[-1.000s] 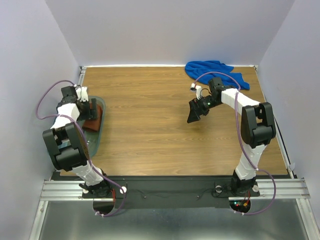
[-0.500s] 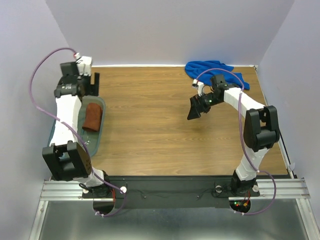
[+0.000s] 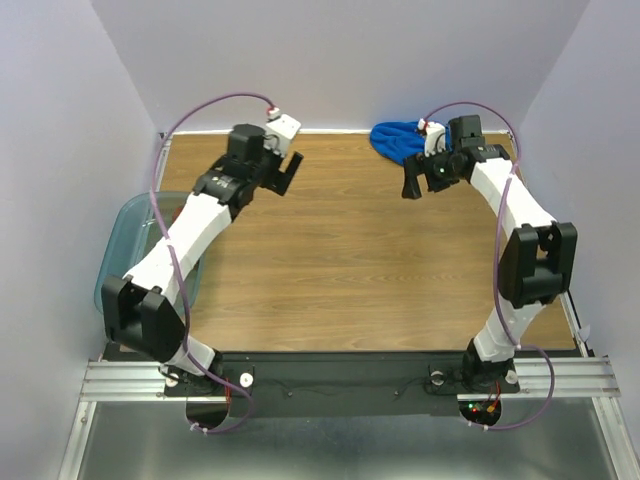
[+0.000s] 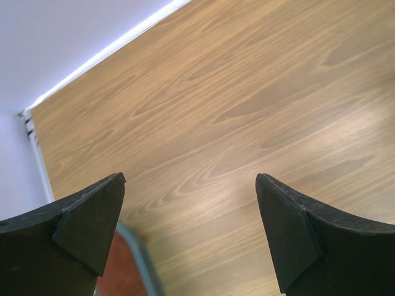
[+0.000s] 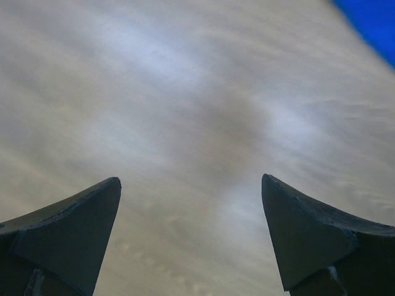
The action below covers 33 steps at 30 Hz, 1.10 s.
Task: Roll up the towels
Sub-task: Move the towel to the center of the board
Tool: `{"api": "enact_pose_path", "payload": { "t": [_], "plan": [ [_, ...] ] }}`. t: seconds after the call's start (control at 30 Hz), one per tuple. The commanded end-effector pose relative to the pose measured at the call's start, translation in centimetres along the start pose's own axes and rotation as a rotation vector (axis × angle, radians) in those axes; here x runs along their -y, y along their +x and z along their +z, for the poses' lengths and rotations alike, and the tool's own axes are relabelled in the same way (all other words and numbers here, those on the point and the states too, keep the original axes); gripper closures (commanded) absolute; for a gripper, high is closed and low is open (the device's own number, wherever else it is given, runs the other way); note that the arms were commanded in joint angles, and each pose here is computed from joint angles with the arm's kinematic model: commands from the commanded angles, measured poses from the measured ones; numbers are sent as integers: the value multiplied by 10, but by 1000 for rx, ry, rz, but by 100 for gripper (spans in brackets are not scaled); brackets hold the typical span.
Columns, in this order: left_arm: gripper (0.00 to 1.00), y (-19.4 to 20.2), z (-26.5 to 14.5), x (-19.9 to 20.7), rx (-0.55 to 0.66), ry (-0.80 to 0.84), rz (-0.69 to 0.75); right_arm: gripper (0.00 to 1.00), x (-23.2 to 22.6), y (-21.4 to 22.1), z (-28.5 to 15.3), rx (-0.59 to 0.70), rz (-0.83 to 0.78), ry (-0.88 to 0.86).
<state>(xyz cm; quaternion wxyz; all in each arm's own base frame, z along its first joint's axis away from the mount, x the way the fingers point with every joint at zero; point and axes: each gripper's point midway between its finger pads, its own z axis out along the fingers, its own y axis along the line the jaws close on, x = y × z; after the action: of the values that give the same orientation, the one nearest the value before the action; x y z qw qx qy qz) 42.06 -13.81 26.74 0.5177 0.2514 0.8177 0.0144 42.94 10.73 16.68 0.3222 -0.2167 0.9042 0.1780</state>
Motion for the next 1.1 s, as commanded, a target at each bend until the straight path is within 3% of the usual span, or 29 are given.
{"api": "enact_pose_path", "payload": {
  "t": [0.0,0.17,0.37,0.7,0.77,0.87,0.97,1.0,1.07],
  "plan": [
    [1,-4,20,16,10,-36,43,2,71,-23,19,18,37,250],
    [1,-3,29,43,9,95,31,12,114,-45,58,32,42,330],
    [1,3,27,43,14,88,33,14,152,-73,101,79,39,391],
    [1,19,15,36,11,43,20,12,174,-45,163,43,85,389],
    [1,18,11,34,14,33,6,16,175,-43,168,42,86,385],
    [1,13,4,31,31,34,-8,32,172,-37,177,30,87,355],
    [1,14,0,28,22,30,-21,63,165,-26,181,3,68,308],
    [1,13,0,26,24,27,-28,63,163,-22,179,-7,62,306],
    [1,13,-2,23,17,32,-51,93,148,-29,165,6,41,250]
  ]
}}
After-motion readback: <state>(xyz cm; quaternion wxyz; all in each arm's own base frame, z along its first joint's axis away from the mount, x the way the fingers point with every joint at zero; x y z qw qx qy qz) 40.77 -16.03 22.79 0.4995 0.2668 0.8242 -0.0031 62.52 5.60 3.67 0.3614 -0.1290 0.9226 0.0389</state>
